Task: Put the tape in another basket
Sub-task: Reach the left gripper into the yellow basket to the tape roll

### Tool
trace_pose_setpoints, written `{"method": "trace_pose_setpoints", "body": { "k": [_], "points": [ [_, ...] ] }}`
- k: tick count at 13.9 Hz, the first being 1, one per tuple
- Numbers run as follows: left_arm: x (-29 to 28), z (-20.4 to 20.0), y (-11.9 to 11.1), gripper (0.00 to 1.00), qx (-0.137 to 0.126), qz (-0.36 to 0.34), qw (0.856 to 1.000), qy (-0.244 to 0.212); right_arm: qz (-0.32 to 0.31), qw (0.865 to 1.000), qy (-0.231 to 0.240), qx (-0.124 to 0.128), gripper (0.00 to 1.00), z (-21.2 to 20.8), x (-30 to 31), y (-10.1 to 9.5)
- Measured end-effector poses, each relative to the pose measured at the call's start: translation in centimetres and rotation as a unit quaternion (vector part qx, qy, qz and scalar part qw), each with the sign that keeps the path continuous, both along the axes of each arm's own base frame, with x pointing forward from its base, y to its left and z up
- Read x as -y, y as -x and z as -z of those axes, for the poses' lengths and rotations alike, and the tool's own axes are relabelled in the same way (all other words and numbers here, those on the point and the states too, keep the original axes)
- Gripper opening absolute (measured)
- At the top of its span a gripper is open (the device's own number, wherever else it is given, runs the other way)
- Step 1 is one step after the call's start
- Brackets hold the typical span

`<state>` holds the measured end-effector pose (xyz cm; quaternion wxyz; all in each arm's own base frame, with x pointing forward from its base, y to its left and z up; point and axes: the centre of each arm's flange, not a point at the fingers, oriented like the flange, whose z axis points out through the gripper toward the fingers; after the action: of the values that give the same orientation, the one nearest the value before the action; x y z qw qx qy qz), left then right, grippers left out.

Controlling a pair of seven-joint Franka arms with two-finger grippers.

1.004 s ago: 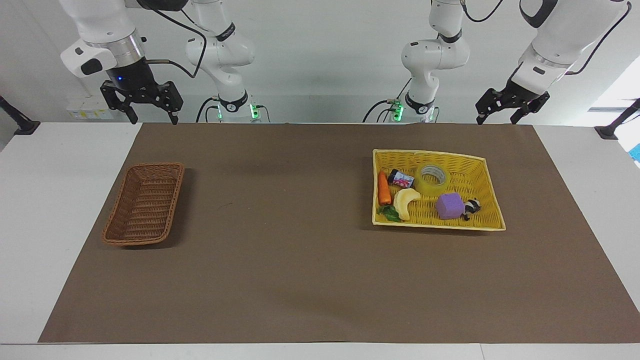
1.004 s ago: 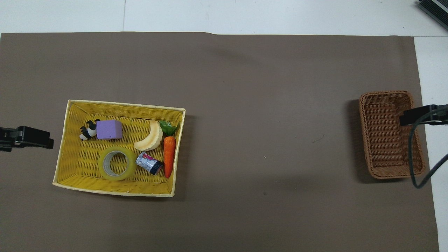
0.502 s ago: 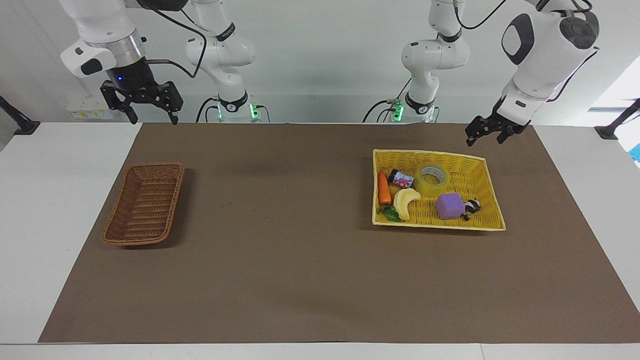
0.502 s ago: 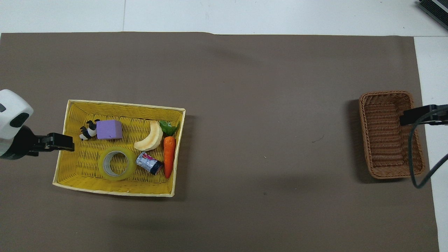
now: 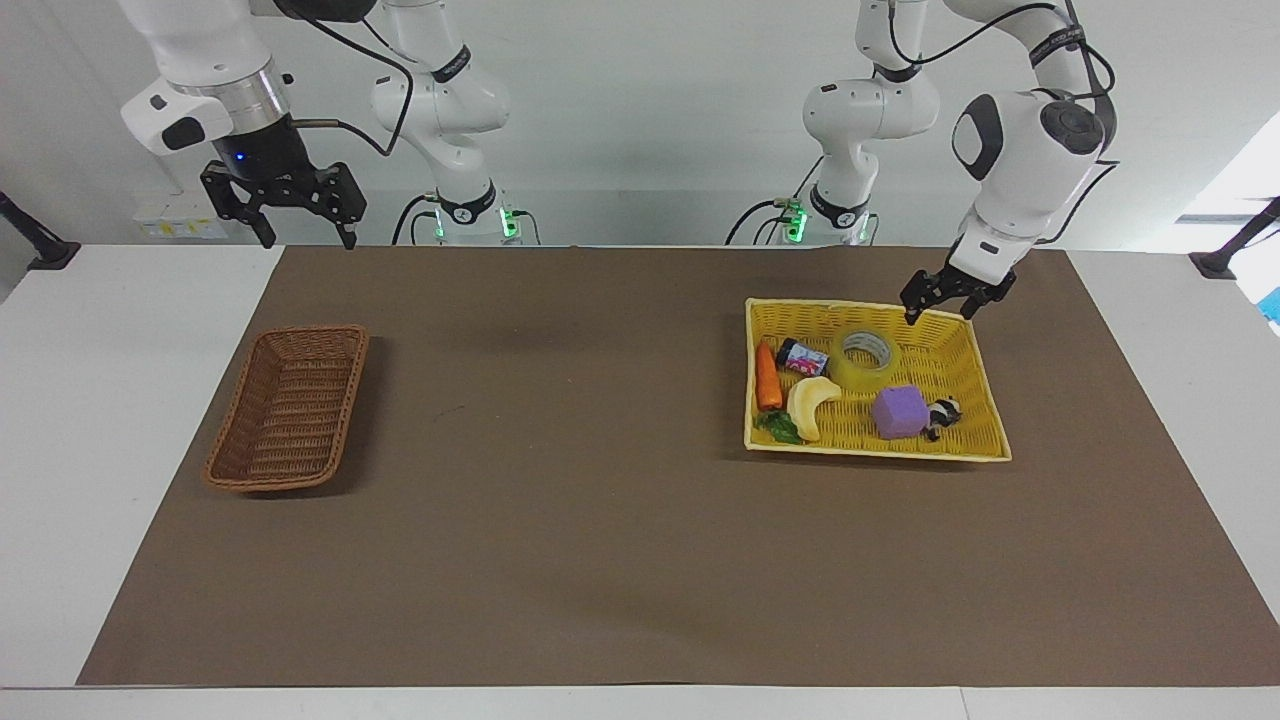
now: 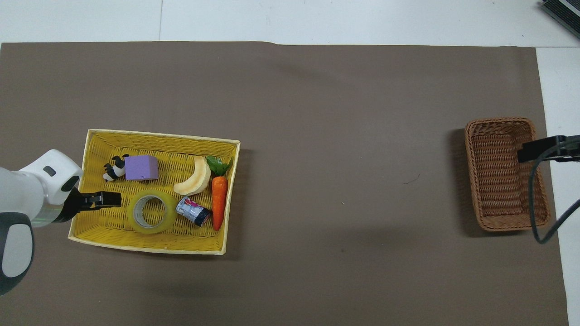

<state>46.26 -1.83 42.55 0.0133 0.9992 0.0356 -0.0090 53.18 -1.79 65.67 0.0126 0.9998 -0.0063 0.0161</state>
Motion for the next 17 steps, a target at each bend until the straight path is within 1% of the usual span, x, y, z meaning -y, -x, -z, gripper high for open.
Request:
{"method": "trace_pose_setpoints", "body": {
  "k": [4,7,8,9,10,11,12,13,15,17],
  "points": [
    [0.5,5.3,2.1,1.00,-0.003,0.003,1.000,-0.003,0.000,1.000,0.000,0.000,1.00,0.0,0.0,0.0],
    [0.9,8.1,2.8,1.00,0.000,-0.001,1.000,-0.003,0.000,1.000,0.000,0.000,1.00,0.0,0.0,0.0],
    [0.9,8.9,2.7,0.93,0.001,-0.002,1.000,-0.002,0.000,1.000,0.000,0.000,1.00,0.0,0.0,0.0],
    [1.0,9.5,2.6,0.93,0.002,-0.003,1.000,-0.001,0.000,1.000,0.000,0.000,1.00,0.0,0.0,0.0],
    [1.2,10.3,2.5,0.86,0.000,-0.003,1.000,0.000,0.000,1.000,0.000,0.000,1.00,0.0,0.0,0.0],
    [1.6,11.3,2.5,0.75,-0.002,-0.001,1.000,0.000,0.000,1.000,0.000,0.000,1.00,0.0,0.0,0.0],
    [1.9,12.1,2.5,0.59,-0.006,0.001,1.000,0.000,0.000,1.000,0.000,0.000,1.00,0.0,0.0,0.0],
    [2.0,12.2,2.4,0.49,-0.006,0.002,1.000,0.000,0.000,1.000,0.000,0.000,1.00,0.0,0.0,0.0],
    [1.8,11.9,2.4,0.39,-0.007,0.000,1.000,0.000,0.000,1.000,0.000,0.000,1.00,0.0,0.0,0.0],
    [2.2,11.0,1.9,0.29,-0.020,0.003,1.000,0.001,0.000,1.000,0.000,0.000,1.00,0.0,0.0,0.0]
  ]
}}
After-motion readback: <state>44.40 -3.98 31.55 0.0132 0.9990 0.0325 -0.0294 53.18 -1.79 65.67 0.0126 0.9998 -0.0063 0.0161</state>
